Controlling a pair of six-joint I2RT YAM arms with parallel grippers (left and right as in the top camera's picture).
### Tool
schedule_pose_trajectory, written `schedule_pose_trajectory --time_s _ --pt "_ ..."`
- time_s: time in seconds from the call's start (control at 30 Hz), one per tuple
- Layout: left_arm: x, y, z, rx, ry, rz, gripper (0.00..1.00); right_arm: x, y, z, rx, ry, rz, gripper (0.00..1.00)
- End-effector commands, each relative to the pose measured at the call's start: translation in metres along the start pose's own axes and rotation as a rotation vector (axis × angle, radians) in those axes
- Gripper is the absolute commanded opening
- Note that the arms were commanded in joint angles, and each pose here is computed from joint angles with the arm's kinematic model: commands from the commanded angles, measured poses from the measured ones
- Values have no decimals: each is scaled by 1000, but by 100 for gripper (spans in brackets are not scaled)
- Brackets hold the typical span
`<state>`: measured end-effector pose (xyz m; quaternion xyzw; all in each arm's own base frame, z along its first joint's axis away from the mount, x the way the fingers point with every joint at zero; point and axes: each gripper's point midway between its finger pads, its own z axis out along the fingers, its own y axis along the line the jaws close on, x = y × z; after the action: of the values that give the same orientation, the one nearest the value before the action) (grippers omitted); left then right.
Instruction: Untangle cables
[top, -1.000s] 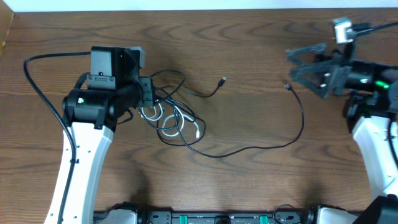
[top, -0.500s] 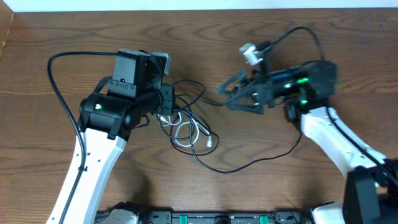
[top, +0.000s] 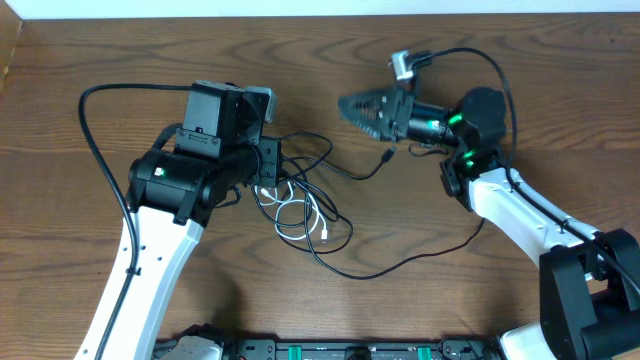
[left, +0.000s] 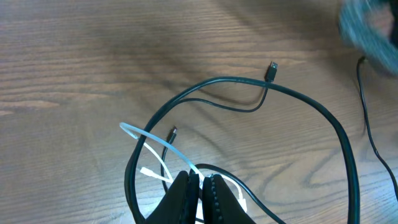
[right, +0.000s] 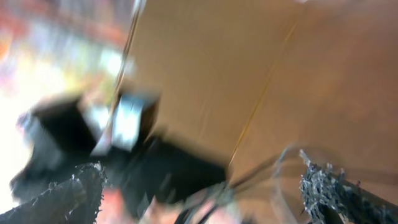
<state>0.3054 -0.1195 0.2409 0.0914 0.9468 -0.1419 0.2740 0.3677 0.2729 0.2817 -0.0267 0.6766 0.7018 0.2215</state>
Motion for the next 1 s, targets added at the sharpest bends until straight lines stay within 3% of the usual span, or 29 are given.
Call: schedule_pose_trajectory --time_s 0.0,0.13,0.23,0.6,0.8,0.97 --pt "-3 -2 -8 5 -20 -3 8 -57 -41 -15 221 -342 -170 99" --pt "-2 1 -8 -12 -16 27 8 -32 -86 -20 406 -204 -278 99" --pt "-3 8 -8 -59 -22 29 8 -4 -87 -18 392 -45 -361 99" --pt "-4 12 -8 -81 -27 29 8 78 9 -20 235 246 -863 99" --pt "-2 4 -8 -35 -18 25 8 132 31 -7 162 365 -903 97" --pt "5 -7 -8 33 14 22 8 145 8 -2 296 400 -909 92"
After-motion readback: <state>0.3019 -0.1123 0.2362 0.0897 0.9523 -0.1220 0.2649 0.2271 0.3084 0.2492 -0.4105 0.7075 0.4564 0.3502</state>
